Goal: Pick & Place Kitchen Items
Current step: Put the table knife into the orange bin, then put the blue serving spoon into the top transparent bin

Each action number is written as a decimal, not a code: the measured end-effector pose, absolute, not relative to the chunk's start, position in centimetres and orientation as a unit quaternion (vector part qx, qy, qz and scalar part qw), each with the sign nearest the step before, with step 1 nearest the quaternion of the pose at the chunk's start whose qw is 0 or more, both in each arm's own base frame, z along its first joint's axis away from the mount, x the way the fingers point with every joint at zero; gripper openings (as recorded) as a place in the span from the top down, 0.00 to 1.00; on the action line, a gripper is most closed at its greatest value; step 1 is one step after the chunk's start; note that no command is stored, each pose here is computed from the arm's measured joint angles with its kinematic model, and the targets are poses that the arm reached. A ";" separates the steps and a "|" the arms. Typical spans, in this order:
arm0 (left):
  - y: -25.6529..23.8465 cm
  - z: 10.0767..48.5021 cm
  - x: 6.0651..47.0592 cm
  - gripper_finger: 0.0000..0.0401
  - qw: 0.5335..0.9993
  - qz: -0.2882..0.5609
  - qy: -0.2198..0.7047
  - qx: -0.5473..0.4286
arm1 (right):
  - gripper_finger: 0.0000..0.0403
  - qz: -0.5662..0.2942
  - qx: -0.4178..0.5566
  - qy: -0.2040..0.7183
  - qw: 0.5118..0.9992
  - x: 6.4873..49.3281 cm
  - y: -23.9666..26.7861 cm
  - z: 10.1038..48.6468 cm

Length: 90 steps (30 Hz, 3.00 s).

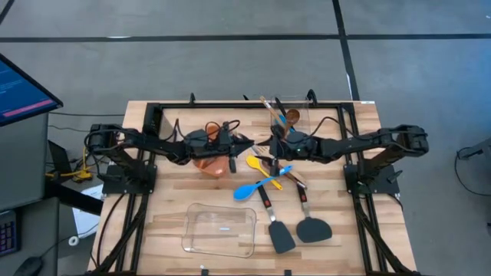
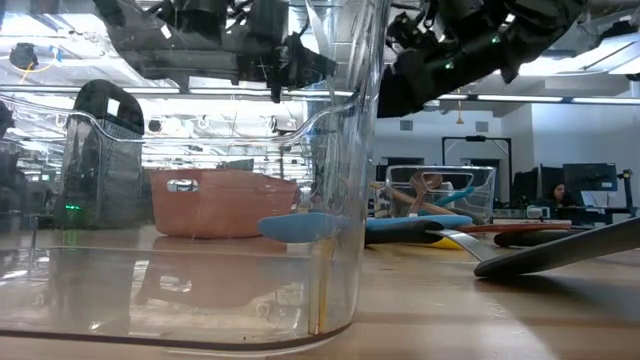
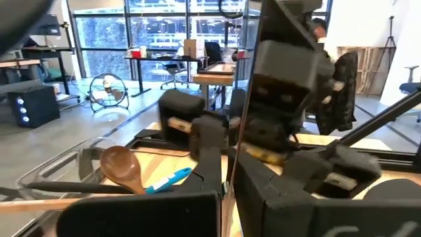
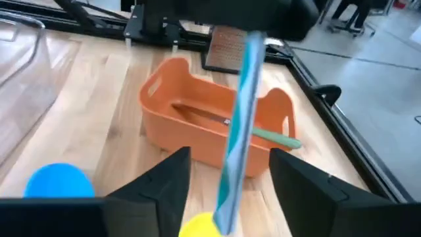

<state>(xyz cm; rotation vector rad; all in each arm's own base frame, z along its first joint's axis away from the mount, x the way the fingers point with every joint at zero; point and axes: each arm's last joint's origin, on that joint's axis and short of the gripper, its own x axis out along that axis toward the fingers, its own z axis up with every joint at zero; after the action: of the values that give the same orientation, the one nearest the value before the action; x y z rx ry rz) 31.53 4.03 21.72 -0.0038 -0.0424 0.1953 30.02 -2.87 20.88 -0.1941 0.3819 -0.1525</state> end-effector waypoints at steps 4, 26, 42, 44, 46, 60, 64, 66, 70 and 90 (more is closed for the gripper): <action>4.7 21.6 31.3 1.00 0.994 0.107 -0.006 -0.002 | 0.45 -0.073 -0.094 0.209 0.971 28.9 -2.7 21.8; 6.7 28.2 21.8 1.00 0.946 0.232 0.187 -0.130 | 0.55 -0.082 -0.064 0.239 0.966 27.9 -3.0 22.0; 7.2 23.8 23.6 1.00 0.877 0.246 0.363 -0.195 | 0.62 -0.083 -0.064 0.240 0.965 27.9 -3.0 22.0; 7.4 22.9 24.1 1.00 0.869 0.249 0.379 -0.198 | 0.62 -0.082 -0.064 0.241 0.965 27.9 -3.0 22.0; 7.7 22.0 24.5 1.00 0.858 0.256 0.393 -0.206 | 0.62 -0.082 -0.064 0.240 0.965 27.9 -3.0 22.0; 9.9 18.5 25.3 0.98 0.816 0.292 0.442 -0.232 | 0.63 -0.082 -0.064 0.241 0.965 27.9 -3.0 22.0; 9.9 18.4 25.4 0.95 0.819 0.287 0.445 -0.221 | 0.64 -0.082 -0.064 0.242 0.965 27.9 -3.0 22.0; 9.9 18.4 25.5 0.93 0.821 0.285 0.445 -0.217 | 0.64 -0.082 -0.064 0.242 0.965 27.8 -3.0 22.0; 9.9 18.4 25.5 0.85 0.822 0.284 0.444 -0.217 | 0.64 -0.082 -0.064 0.242 0.965 27.8 -3.0 22.0; 9.6 23.6 24.2 0.73 0.887 0.278 0.327 -0.173 | 0.64 -0.083 -0.064 0.248 0.963 27.8 -3.1 21.9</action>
<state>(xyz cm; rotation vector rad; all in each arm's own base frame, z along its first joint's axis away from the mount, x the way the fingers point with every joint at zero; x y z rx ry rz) 24.21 9.55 23.63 -0.3587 0.6790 0.5785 27.79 -3.07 21.87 -0.1286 0.5019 -0.1678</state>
